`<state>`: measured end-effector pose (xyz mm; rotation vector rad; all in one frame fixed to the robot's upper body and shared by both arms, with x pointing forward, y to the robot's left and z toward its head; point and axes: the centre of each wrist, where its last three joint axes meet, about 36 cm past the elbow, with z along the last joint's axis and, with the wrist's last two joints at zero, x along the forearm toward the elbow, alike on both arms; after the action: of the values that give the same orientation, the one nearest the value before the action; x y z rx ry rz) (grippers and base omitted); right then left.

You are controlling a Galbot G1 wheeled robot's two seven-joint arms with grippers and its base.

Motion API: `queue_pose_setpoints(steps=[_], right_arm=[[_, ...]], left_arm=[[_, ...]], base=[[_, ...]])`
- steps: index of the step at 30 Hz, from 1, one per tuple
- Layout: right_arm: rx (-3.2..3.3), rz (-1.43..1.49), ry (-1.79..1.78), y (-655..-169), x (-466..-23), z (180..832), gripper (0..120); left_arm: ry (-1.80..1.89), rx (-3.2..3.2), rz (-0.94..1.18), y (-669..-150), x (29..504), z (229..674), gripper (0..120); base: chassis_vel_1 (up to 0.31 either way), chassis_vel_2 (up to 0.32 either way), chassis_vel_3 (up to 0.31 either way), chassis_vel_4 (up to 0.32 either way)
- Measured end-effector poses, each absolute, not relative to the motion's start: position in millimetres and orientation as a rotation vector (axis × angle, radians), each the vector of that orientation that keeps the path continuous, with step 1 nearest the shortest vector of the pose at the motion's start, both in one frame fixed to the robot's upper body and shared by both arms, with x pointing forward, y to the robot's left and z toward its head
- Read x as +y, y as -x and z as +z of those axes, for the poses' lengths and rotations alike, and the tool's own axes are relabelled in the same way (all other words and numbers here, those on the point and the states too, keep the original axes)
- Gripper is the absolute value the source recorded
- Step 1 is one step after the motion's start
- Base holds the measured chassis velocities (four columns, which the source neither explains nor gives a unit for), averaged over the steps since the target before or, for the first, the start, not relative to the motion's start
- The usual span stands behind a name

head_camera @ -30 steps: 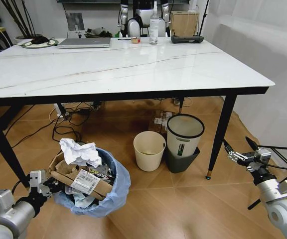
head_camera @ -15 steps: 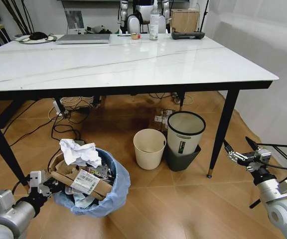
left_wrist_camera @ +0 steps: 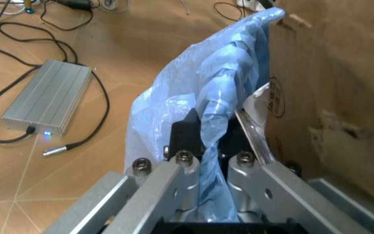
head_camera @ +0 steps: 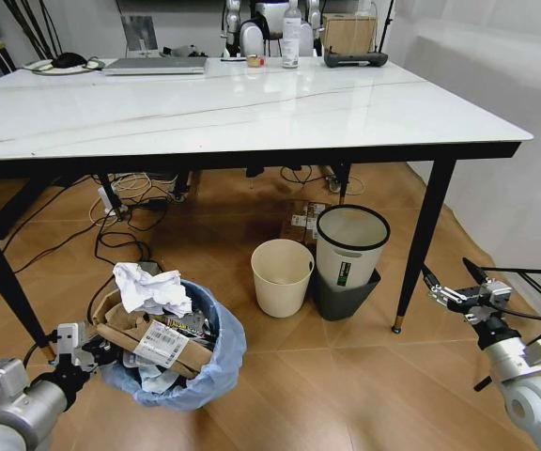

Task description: Pick up the trash bin and place the trash from the table into it.

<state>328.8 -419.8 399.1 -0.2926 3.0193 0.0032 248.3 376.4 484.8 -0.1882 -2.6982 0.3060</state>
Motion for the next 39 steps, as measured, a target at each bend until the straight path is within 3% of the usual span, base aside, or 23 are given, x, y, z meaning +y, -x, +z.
queue_pose_setpoints(steps=[39], right_arm=[[3.019,0.003,0.293,-328.8,-419.8,399.1,100]], left_arm=[[0.189,-2.712,0.307,-246.4,374.9,481.4,0]], base=[[0.000,0.000,0.000,0.000]])
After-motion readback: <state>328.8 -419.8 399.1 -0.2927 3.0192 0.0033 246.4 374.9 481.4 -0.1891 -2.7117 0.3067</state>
